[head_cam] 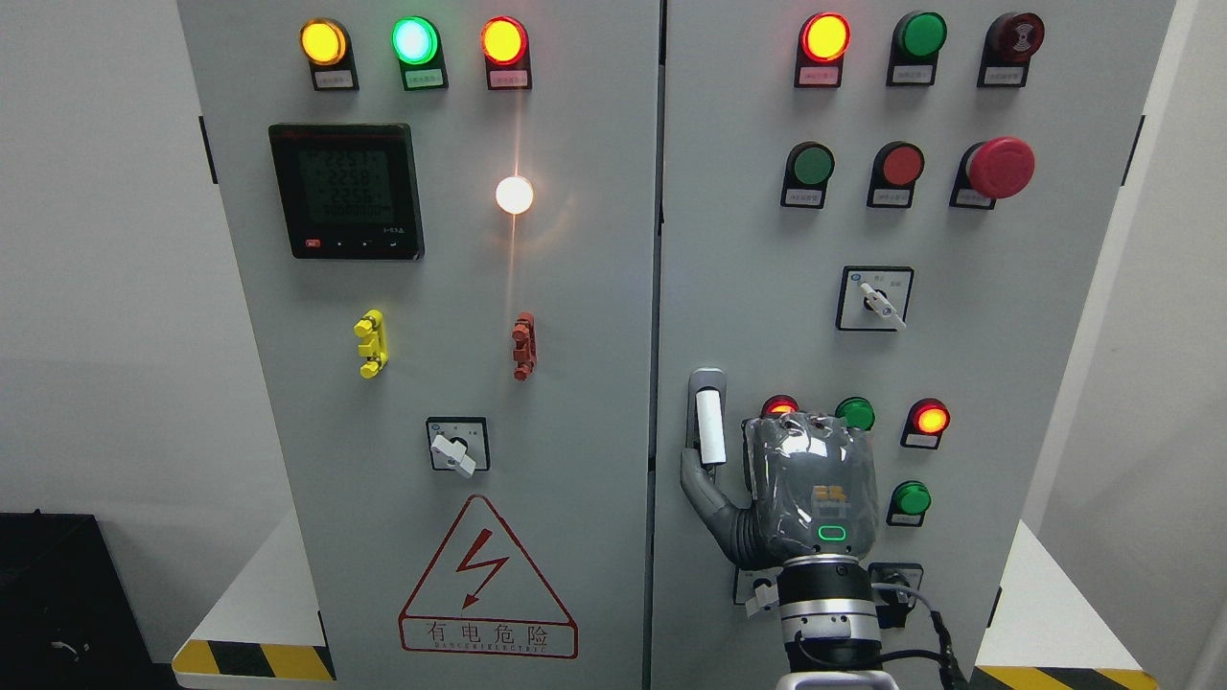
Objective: Release door handle
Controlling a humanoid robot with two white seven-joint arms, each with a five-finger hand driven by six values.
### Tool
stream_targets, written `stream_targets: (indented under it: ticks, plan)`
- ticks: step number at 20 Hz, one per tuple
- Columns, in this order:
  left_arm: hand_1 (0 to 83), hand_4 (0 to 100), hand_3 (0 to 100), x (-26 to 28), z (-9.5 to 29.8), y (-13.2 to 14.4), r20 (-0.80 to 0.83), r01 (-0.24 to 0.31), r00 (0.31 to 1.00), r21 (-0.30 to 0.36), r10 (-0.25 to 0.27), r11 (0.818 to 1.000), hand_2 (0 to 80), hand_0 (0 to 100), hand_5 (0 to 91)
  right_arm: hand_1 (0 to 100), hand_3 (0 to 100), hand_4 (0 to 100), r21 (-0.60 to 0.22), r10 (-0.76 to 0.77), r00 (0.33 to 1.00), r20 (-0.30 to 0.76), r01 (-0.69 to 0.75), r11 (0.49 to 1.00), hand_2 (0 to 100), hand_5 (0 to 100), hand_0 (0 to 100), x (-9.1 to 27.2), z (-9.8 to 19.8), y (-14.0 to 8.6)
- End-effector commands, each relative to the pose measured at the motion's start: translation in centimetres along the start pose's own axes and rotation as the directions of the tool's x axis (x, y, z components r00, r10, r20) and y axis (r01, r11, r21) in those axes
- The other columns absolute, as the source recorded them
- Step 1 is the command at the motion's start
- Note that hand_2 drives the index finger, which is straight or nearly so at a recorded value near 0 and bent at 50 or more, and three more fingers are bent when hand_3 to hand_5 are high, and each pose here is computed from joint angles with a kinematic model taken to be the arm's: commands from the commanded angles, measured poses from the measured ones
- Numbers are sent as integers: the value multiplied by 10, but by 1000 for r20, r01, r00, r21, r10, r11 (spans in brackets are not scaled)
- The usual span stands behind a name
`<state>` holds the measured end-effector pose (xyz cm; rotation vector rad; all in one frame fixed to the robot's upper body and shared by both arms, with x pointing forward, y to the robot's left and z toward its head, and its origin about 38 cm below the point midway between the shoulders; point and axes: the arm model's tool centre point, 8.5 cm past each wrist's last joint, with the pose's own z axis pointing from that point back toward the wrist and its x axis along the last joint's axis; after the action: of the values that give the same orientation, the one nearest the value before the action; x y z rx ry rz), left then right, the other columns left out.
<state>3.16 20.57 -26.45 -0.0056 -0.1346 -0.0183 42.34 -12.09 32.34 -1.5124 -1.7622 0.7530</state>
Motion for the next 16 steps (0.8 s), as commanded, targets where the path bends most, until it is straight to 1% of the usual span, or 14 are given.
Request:
stream_targets:
  ticks: [1,5,16]
  plan:
    - [556,0,0,-11,1,0,-18,-2,1000,0,2,1000,0,120,0,302,1000,1000,-5,0,1000,-9,0,1000,990,1000,460,-3,0,-1]
    - [556,0,0,-11,1,0,-16,-2,1000,0,2,1000,0,120,0,306,1000,1000,-5,0,1000,-9,0,1000,989,1000,484,-3,0,-1]
    - [556,0,0,-11,1,0,-16,0,1000,0,0,1000,0,120,0,324,1000,1000,-7,3,1000,-16,-3,1000,990,1000,485,-6,0,-1]
